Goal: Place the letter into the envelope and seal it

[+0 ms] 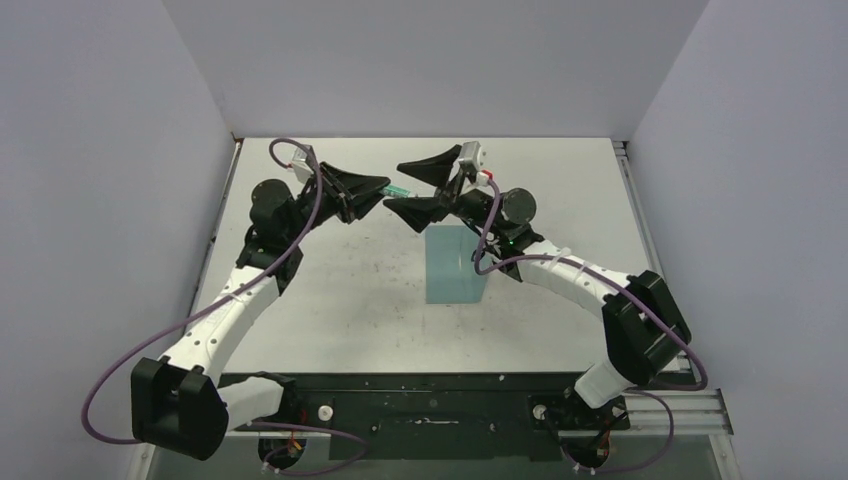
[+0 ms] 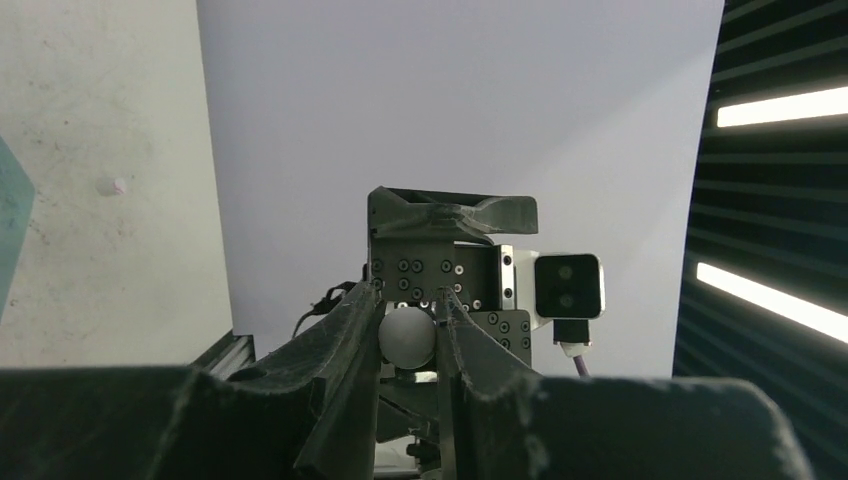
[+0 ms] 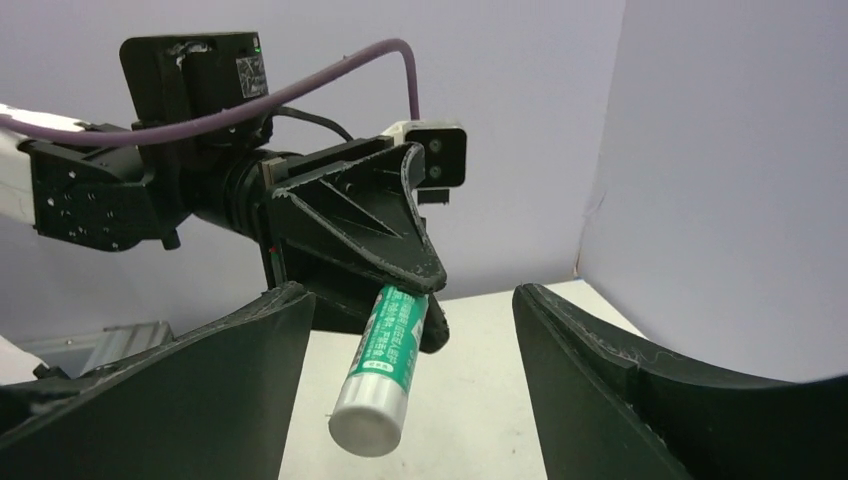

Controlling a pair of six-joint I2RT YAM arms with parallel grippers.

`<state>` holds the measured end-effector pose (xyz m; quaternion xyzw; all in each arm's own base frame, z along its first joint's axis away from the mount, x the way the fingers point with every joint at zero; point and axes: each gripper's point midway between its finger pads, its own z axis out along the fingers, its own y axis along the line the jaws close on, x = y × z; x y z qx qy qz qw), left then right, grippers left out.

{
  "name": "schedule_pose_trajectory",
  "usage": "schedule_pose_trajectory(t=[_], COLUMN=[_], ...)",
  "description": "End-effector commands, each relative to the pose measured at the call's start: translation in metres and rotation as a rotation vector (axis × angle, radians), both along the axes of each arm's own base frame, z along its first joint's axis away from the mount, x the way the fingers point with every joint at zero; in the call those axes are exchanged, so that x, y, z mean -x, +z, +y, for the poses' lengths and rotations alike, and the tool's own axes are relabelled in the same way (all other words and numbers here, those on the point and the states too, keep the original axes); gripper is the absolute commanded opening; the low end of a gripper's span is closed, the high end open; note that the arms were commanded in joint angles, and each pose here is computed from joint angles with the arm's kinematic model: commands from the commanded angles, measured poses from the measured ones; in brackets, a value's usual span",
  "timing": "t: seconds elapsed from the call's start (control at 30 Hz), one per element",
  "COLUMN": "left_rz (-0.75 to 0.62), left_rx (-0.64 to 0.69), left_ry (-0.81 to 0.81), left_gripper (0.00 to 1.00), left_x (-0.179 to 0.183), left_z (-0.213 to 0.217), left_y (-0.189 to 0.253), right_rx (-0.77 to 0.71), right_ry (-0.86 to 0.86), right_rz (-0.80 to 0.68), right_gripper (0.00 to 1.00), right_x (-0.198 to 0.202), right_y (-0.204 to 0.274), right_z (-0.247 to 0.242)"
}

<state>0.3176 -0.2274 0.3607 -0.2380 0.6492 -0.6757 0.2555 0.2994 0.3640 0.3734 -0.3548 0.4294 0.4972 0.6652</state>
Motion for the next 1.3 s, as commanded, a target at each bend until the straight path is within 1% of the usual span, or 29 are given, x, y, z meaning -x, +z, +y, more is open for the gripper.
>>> schedule_pose_trajectory(t=[0.0,0.17,0.2,0.27,0.33,0.43,0.6,0.67,0.7,0.8,0.83,0.87,0.93,1.03,1.07,1.17,1.27], left_rz=[-0.059,-0.034,-0.031,-0.025,-0.027,-0.033,-0.05,-0.058,-0.058,-0.052,-0.051,-0.048,-0.047,-0.038,-0.04,-0.037,-0.036], left_rx=[0.119,0.226,0.234,0.243,0.26,0.276,0.281,0.274,0.268,0.255,0.25,0.244,0.237,0.232,0.233,0.231,0.23], left_ry=[-0.013,-0.006,-0.005,0.004,0.014,0.024,0.039,0.04,0.04,0.038,0.038,0.034,0.033,0.031,0.031,0.028,0.025], left_gripper=[0.0,0.0,0.0,0.0,0.0,0.0,0.0,0.0,0.0,0.0,0.0,0.0,0.0,0.0,0.0,0.0,0.0], left_x=[0.006,0.007,0.007,0.008,0.008,0.009,0.01,0.01,0.01,0.009,0.009,0.009,0.009,0.008,0.008,0.008,0.008], left_z=[-0.002,-0.001,-0.001,0.0,0.002,0.004,0.007,0.007,0.007,0.005,0.005,0.004,0.004,0.003,0.003,0.003,0.002], left_y=[0.028,0.033,0.033,0.032,0.033,0.035,0.037,0.037,0.037,0.033,0.032,0.031,0.03,0.027,0.027,0.027,0.026], right_rx=[-0.179,-0.207,-0.209,-0.201,-0.187,-0.172,-0.141,-0.129,-0.126,-0.119,-0.118,-0.121,-0.128,-0.144,-0.147,-0.156,-0.16], right_ry=[0.03,0.004,-0.005,-0.014,-0.019,-0.025,-0.046,-0.055,-0.057,-0.057,-0.053,-0.05,-0.048,-0.045,-0.046,-0.048,-0.05], right_rz=[-0.102,-0.113,-0.117,-0.123,-0.125,-0.121,-0.111,-0.109,-0.109,-0.108,-0.11,-0.113,-0.116,-0.118,-0.115,-0.115,-0.11], right_gripper=[0.74,0.71,0.69,0.61,0.58,0.6,0.71,0.71,0.68,0.51,0.48,0.46,0.47,0.57,0.59,0.58,0.52], right_x=[0.019,0.019,0.018,0.017,0.016,0.016,0.013,0.011,0.011,0.01,0.011,0.012,0.013,0.014,0.014,0.013,0.011], right_y=[0.038,0.035,0.035,0.035,0.032,0.027,0.02,0.019,0.019,0.02,0.02,0.022,0.024,0.028,0.028,0.031,0.031], right_z=[0.002,0.005,0.005,0.006,0.007,0.006,0.006,0.005,0.005,0.006,0.007,0.007,0.007,0.005,0.005,0.005,0.005])
